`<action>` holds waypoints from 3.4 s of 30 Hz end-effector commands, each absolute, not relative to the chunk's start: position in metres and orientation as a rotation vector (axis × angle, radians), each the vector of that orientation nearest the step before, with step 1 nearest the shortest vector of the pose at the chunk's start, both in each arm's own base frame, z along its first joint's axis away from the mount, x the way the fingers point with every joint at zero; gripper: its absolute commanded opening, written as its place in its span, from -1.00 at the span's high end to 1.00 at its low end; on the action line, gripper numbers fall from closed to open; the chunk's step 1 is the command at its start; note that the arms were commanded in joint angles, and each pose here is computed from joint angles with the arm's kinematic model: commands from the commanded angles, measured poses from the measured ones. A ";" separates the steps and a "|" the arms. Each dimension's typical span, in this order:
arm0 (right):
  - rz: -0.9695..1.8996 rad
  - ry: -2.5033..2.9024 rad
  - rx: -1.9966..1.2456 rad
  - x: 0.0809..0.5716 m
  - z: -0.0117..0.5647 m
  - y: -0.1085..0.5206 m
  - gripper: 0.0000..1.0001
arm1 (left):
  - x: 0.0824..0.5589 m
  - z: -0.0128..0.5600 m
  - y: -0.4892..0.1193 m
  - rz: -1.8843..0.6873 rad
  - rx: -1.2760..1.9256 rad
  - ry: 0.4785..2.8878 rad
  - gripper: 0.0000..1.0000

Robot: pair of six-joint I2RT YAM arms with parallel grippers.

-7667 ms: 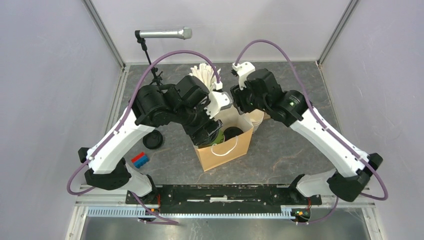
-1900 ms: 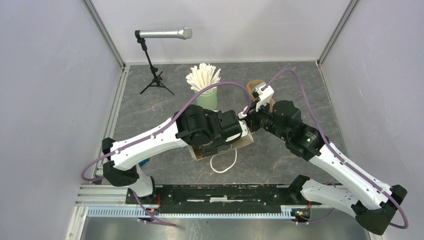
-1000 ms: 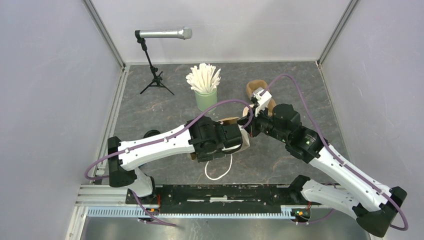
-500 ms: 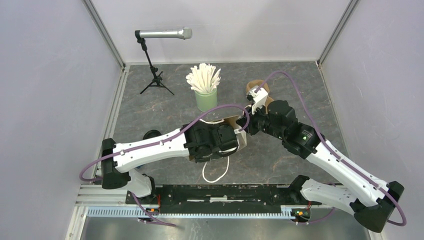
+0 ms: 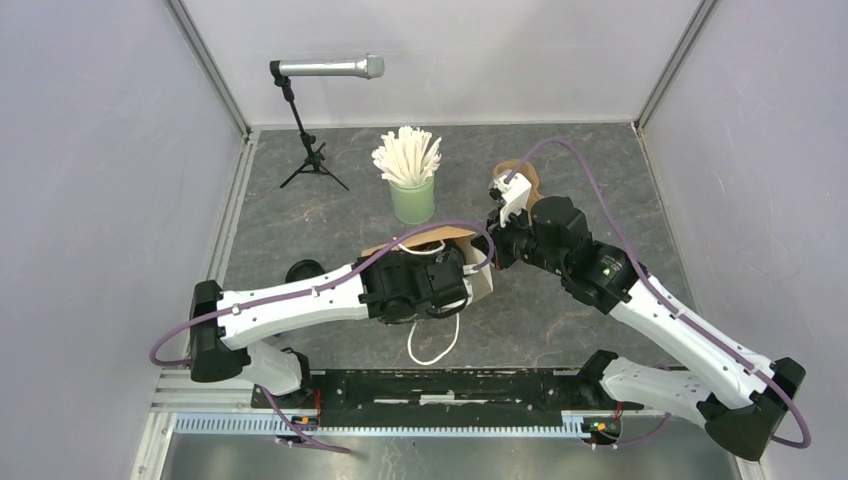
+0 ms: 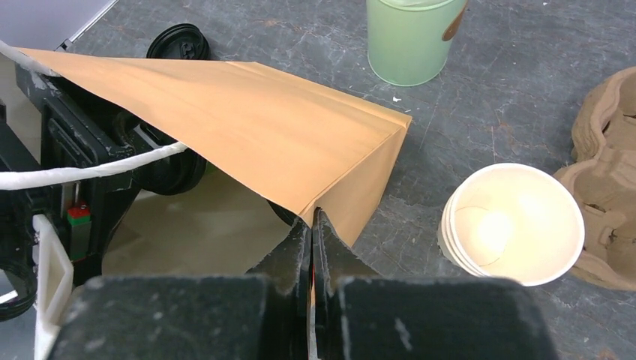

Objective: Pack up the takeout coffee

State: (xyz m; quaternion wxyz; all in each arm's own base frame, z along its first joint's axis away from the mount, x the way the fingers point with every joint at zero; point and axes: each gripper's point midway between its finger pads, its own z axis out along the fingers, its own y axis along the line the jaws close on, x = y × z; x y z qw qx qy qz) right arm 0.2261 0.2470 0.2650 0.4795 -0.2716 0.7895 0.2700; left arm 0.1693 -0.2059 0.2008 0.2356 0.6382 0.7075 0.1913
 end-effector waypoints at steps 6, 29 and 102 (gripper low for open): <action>0.736 1.883 -0.685 0.219 0.272 0.256 1.00 | 0.175 0.203 -0.198 0.578 1.748 1.886 0.10; 0.988 1.808 -0.732 0.197 0.263 0.285 1.00 | 0.178 0.187 -0.162 0.642 1.717 1.851 0.10; 0.829 1.910 -0.820 0.235 0.267 0.299 0.46 | 0.178 0.184 -0.140 0.490 1.464 1.862 0.18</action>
